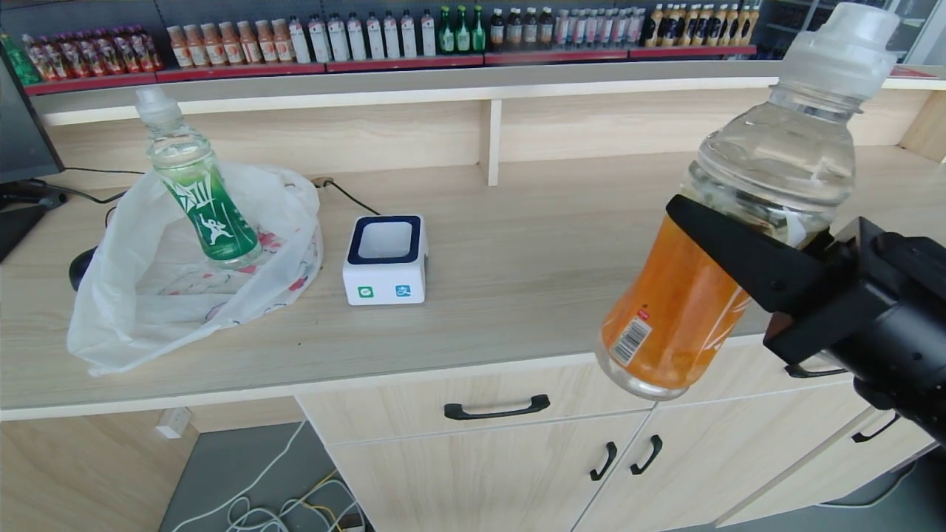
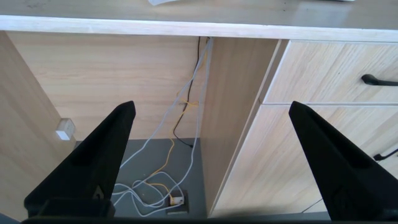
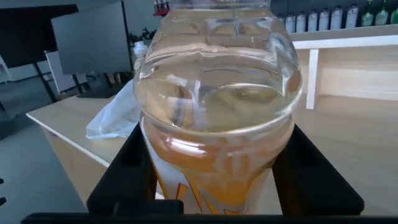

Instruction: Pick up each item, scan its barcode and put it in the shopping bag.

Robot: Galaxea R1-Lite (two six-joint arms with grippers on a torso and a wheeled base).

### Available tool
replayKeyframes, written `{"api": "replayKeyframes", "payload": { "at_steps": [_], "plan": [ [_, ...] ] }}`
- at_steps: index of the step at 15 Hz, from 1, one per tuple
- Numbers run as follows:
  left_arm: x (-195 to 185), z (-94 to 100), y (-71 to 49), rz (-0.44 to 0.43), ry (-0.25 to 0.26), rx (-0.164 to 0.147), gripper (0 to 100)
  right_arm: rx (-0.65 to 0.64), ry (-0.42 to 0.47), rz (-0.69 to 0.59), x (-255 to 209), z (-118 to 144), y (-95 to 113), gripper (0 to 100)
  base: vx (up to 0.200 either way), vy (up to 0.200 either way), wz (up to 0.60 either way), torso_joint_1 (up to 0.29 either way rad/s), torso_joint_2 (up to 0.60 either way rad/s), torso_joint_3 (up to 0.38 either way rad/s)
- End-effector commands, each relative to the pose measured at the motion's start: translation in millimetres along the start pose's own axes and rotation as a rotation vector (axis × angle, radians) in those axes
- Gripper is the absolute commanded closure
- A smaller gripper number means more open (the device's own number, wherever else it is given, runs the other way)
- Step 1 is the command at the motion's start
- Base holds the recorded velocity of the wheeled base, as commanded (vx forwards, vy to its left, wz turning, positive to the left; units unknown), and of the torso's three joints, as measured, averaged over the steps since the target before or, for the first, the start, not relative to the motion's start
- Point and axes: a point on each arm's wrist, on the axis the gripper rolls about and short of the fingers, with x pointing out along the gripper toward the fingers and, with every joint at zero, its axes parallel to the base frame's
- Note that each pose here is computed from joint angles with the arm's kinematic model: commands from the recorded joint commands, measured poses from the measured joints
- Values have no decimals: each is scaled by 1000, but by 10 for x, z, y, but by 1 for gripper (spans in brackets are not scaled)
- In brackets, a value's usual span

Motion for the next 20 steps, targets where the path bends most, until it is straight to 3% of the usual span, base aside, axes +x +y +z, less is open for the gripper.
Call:
{"api": "replayKeyframes", "payload": {
  "at_steps": [1,9,20],
  "plan": [
    [0,0,0,1,0,0,0,26,12,62,12,-21,13,100,0,0,0,0,0,0],
    [0,0,0,1,0,0,0,241,42,210,191,-62,28,100,0,0,0,0,0,0],
    [0,0,0,1,0,0,0,287,3,237,416,26,14,100,0,0,0,0,0,0]
  ]
}}
